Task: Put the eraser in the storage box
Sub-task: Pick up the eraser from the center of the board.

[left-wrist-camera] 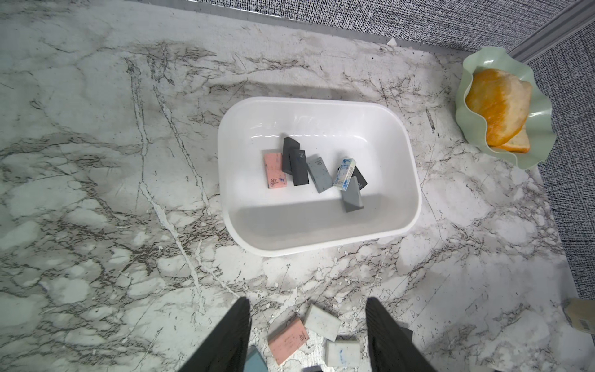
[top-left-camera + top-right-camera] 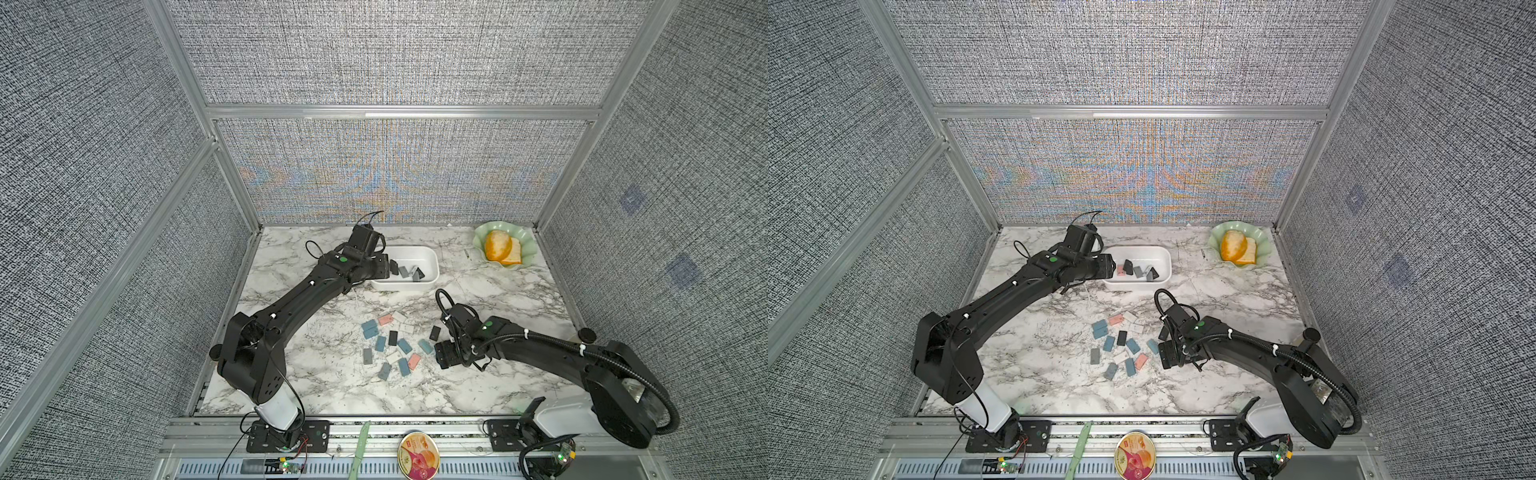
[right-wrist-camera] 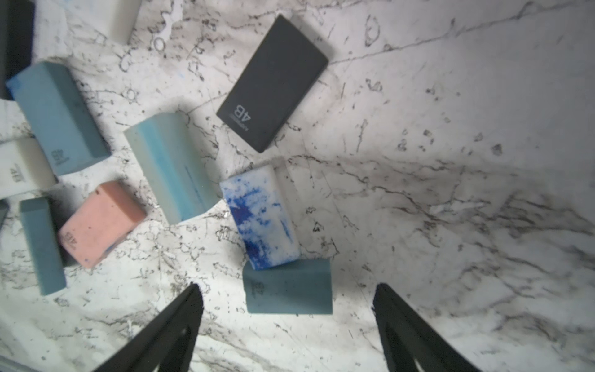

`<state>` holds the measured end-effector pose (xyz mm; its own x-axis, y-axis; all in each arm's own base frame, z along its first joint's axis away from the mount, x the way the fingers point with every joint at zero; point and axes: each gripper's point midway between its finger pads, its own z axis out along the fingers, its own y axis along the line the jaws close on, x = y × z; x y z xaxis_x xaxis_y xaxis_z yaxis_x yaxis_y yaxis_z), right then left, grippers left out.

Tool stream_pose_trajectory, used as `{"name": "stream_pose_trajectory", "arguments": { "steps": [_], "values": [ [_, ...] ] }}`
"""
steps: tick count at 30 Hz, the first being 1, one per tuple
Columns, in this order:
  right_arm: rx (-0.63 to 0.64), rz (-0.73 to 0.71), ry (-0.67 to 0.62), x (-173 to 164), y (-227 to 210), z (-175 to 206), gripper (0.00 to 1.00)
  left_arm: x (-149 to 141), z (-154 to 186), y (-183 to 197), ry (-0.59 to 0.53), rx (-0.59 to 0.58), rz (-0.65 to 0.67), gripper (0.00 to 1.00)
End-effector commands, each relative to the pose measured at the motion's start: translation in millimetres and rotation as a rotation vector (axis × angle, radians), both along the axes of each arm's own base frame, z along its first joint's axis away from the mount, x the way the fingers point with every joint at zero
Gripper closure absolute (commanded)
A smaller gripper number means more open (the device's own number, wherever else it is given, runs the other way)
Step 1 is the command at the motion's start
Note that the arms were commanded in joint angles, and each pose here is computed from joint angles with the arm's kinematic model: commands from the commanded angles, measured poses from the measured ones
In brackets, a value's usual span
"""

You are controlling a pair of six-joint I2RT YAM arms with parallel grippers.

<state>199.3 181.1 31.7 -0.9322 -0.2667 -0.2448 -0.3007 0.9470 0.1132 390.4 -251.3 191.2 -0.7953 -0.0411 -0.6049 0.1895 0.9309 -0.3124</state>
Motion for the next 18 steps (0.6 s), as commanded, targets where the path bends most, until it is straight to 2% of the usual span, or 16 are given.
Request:
{"name": "stream_pose_trajectory", "arguments": {
  "steps": [1,9,18],
  "values": [
    [-0.002,0.027,0.013,-2,1,-5,0.14,1,1,2,-0.008,0.005,0.012,0.41],
    [-0.035,0.040,0.027,-5,1,-15,0.17,0,-1,4,-0.003,0.017,0.018,0.41],
    [-0.040,0.049,0.028,-7,7,-14,0.35,-1,0,6,-0.006,0.023,0.027,0.41]
  ]
}}
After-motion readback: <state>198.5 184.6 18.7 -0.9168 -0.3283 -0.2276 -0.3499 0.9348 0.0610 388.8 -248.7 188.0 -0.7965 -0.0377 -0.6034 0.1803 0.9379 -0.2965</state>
